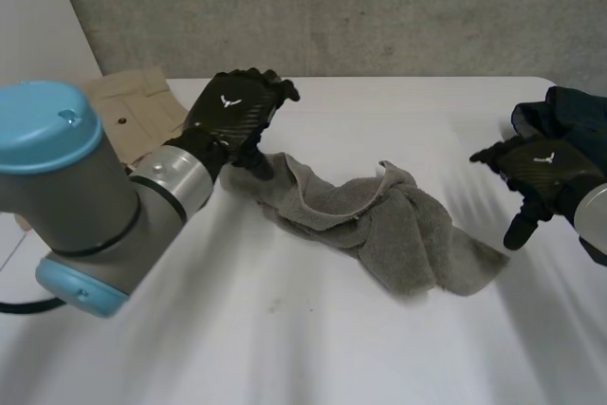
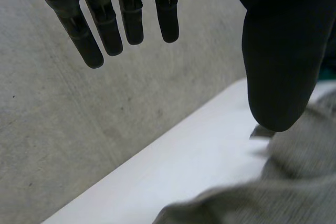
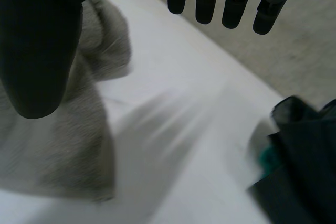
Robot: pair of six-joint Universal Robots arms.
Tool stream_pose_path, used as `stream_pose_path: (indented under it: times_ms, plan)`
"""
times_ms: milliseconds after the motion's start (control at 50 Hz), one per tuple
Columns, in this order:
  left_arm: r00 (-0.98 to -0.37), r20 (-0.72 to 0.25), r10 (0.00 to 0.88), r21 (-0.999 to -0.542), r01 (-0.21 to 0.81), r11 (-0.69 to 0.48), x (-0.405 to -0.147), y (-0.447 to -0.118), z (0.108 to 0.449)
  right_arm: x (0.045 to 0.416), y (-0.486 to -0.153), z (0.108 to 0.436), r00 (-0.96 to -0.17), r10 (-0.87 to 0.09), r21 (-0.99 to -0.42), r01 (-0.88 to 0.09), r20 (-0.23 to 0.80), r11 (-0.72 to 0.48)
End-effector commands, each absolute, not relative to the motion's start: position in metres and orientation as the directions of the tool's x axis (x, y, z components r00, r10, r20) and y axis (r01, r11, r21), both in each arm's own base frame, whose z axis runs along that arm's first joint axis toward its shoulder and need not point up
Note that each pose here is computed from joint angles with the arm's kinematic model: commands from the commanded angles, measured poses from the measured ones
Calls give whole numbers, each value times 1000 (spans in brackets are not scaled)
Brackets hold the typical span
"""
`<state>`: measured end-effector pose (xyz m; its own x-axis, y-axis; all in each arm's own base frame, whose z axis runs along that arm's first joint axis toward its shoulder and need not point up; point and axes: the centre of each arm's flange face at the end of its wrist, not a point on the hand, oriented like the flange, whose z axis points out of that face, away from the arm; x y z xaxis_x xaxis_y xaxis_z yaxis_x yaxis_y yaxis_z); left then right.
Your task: Fold the laundry.
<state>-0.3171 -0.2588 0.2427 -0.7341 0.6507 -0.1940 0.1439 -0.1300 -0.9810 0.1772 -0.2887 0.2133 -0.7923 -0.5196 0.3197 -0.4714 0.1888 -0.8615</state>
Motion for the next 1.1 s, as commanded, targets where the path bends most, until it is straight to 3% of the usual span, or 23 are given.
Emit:
stream_pose_path:
  times_ms: [20, 180, 320, 420, 580, 720, 860, 940, 960, 1000, 1020, 1040, 1100]
  plan:
    - [-627, -385, 678, -920, 318, -229, -308, -302, 205, 186, -290, 193, -770, -585, -844, -473, 256, 254]
    - [-576, -471, 668, -876, 391, -281, -317, -341, 167, 211, -308, 181, -744, -617, -872, -453, 257, 183]
    - [-532, -459, 711, -882, 366, -296, -329, -353, 145, 225, -345, 185, -688, -609, -870, -493, 394, -5]
    - [-493, -450, 744, -886, 346, -307, -338, -352, 133, 239, -369, 172, -593, -640, -837, -526, 488, -151]
    - [-489, -444, 751, -887, 355, -294, -342, -356, 116, 262, -379, 149, -484, -744, -857, -460, 461, -232]
    - [-501, -451, 739, -885, 360, -296, -341, -359, 116, 271, -381, 131, -421, -807, -877, -421, 414, -231]
    - [-524, -473, 708, -877, 354, -324, -342, -364, 123, 278, -378, 133, -368, -847, -893, -382, 385, -240]
    - [-622, -535, 571, -842, 341, -417, -342, -388, 146, 277, -400, 151, -437, -750, -854, -402, 496, -331]
    - [-678, -554, 483, -816, 328, -475, -342, -400, 165, 276, -416, 166, -510, -647, -820, -429, 567, -380]
    - [-737, -556, 385, -784, 312, -536, -340, -410, 191, 274, -429, 183, -578, -535, -787, -446, 616, -425]
    - [-765, -549, 336, -767, 303, -566, -339, -414, 205, 271, -442, 210, -656, -399, -754, -444, 641, -484]
    - [-812, -527, 252, -729, 280, -625, -335, -420, 235, 269, -446, 224, -692, -336, -741, -436, 639, -510]
    - [-857, -489, 161, -672, 252, -697, -331, -420, 273, 262, -451, 280, -795, -149, -681, -386, 588, -622]
